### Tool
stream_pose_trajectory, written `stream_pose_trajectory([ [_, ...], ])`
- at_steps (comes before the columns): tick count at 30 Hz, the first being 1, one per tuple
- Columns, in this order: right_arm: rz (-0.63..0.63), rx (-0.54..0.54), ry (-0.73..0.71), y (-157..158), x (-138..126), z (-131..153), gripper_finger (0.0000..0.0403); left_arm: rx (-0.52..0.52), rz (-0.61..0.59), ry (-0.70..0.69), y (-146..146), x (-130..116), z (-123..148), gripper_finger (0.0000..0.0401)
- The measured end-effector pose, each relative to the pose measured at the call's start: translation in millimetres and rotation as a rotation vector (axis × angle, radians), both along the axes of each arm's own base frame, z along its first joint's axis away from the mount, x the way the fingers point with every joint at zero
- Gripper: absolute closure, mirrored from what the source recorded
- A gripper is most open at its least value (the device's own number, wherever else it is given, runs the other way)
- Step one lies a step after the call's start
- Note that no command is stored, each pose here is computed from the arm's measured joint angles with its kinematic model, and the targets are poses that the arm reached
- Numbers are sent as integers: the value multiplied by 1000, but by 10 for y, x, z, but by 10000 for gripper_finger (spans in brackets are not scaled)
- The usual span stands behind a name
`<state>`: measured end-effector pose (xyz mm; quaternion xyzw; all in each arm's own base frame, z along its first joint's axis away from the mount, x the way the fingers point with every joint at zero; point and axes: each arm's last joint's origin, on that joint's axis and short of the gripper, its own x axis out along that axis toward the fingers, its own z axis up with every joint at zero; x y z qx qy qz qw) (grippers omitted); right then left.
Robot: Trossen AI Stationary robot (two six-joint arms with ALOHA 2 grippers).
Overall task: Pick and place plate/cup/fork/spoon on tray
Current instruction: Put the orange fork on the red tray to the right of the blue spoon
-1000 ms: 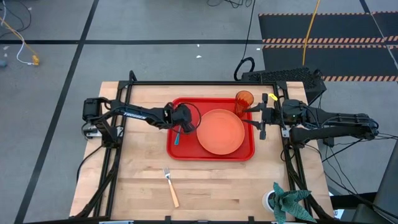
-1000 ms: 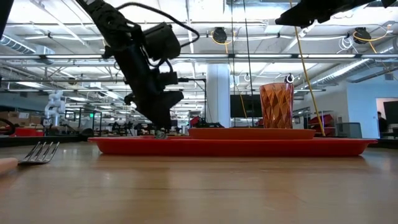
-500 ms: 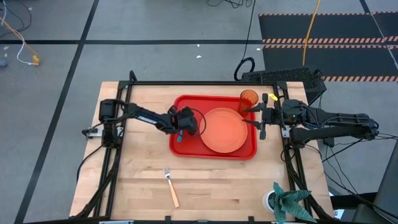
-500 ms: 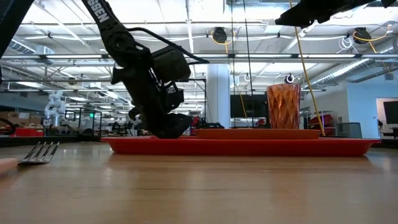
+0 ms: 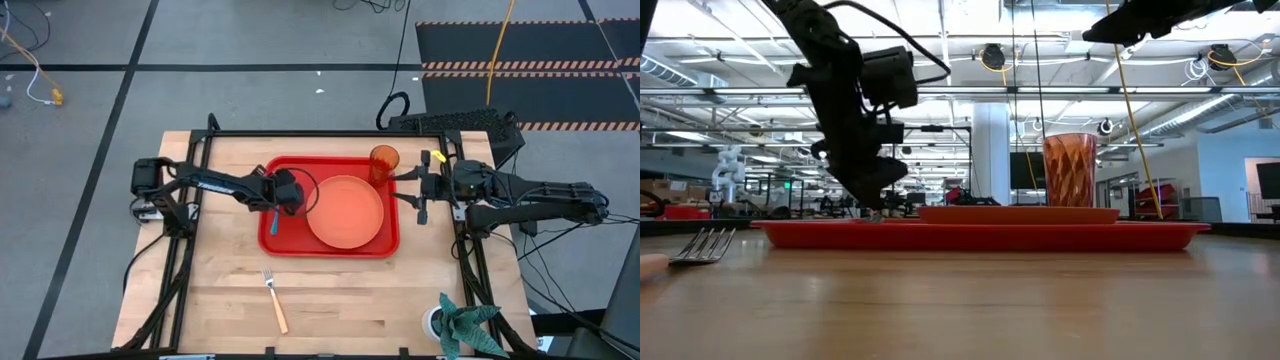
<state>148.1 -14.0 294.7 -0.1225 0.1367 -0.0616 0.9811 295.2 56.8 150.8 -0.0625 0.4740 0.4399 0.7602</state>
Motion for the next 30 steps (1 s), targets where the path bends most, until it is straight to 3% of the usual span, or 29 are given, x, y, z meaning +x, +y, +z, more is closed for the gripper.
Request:
stream_pose_trajectory([
  [6, 0, 0, 0, 0, 3, -1, 239, -3, 10, -22, -29, 1, 22, 247],
  [12, 2, -11, -9, -1, 11, 9, 239, 19, -14, -227, -79, 168, 137, 247],
  [18, 8, -48, -12, -2, 18, 16, 239, 36, -236, -425, -55, 404, 310, 247],
  [22, 7, -43, -12, -5, 47, -44, 239, 177, -460, -614, -82, 498, 710, 247],
  [26, -12, -65, -47, -15, 92, -195, 239, 227, -613, -743, -53, 375, 1025, 247],
  [30, -45, -68, -107, -27, 115, -235, 239, 218, -601, -732, 6, 80, 986, 247],
])
